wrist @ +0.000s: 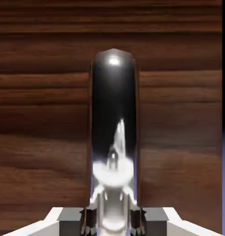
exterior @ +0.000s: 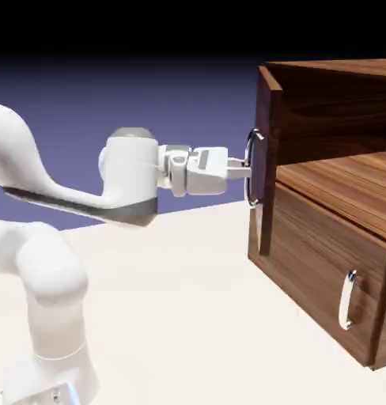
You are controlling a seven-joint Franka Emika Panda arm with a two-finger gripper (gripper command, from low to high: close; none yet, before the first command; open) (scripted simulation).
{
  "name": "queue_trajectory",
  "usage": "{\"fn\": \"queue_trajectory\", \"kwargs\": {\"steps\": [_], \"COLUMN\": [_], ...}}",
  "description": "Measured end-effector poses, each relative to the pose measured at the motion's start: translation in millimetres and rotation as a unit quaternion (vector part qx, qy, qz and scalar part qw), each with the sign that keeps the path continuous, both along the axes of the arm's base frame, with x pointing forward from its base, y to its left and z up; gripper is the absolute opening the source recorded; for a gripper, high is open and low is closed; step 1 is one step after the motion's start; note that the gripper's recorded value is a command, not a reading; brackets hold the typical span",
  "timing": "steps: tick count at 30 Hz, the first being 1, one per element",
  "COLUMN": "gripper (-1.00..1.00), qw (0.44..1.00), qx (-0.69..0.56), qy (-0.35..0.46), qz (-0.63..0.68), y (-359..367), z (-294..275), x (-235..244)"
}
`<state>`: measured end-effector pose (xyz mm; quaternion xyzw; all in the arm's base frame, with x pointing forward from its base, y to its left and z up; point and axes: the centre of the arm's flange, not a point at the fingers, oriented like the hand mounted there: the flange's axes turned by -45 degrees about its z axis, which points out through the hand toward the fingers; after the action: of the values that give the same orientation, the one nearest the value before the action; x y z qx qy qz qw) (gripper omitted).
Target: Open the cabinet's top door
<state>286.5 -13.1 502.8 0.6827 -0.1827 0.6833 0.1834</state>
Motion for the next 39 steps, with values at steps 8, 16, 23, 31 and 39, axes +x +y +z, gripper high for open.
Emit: {"fn": "queue_trajectory", "kwargs": {"steps": [8,16,23,31,39], "gripper": [-1.0,-1.0,-1.0,-1.0,-1.0], "qw": [0.999,0.995,0.988,0.974,0.952], "qx": [0.0,0.0,0.001,0.001,0.001], "qy": [0.0,0.0,0.0,0.0,0.0], "qz": [-0.05,-0.101,-0.153,-0.225,-0.305], "y": [40,84,131,203,287], "z": [0,0,0,0,0], "x": [-34,-65,-91,-120,-139]}}
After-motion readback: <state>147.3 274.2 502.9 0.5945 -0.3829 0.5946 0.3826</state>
